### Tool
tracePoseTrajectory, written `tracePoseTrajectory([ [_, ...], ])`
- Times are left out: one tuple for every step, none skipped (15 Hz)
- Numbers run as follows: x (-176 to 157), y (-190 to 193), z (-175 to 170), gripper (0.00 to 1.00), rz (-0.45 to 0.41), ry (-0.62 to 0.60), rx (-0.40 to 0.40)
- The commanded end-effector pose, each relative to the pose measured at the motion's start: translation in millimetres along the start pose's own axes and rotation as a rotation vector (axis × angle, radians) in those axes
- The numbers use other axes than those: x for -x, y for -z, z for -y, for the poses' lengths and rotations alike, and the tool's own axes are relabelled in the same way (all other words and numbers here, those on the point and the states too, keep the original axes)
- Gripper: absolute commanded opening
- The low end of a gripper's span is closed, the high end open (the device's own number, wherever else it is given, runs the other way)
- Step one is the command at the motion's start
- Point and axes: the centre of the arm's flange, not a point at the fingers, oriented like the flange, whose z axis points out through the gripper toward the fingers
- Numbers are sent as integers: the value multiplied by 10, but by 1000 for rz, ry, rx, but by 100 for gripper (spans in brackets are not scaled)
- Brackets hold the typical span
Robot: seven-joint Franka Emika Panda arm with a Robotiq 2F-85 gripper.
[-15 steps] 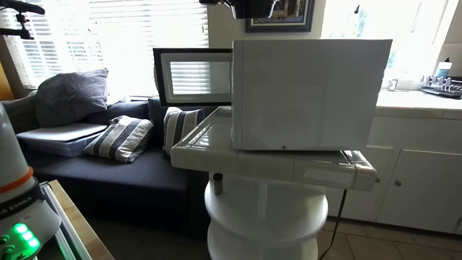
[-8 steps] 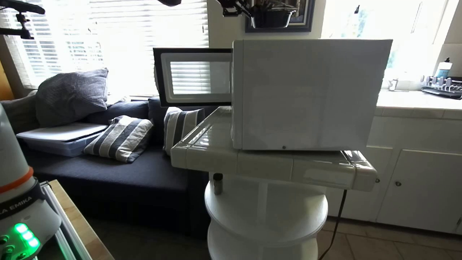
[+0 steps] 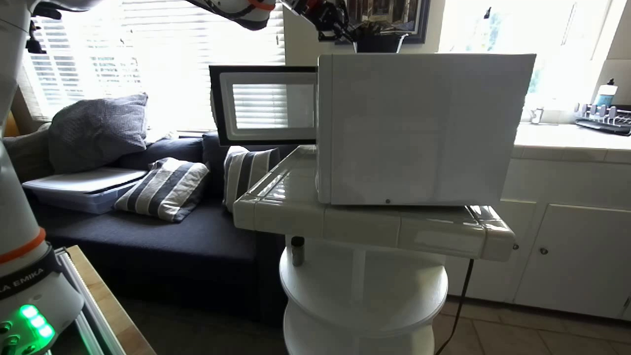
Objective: Remove the black bowl from the microwave and put it on the microwave
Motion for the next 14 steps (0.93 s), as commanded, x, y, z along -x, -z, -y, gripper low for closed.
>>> tracePoseTrajectory([
  [-206,-155,-93,2,15,41,7],
  [-216,-175,-84,2,17,51,1],
  [-229,-189,-87,2,18,55,3],
  [-232,-196,-78,2,20,66,-2],
  [-229,-193,-81,32,24,80,-6],
  [-228,-193,-88,34,26,86,-10],
  [-217,-172,-100,40,28,95,-13],
  [-203,-139,-111,48,26,101,-28],
  [-190,-108,-114,55,27,106,-35],
  [-177,-44,-110,62,25,110,-66],
  [-168,23,-99,71,29,113,-94],
  [-165,92,-83,77,23,112,-140],
  [-159,191,-55,86,23,107,-184],
  [-143,295,-35,92,13,106,-230],
])
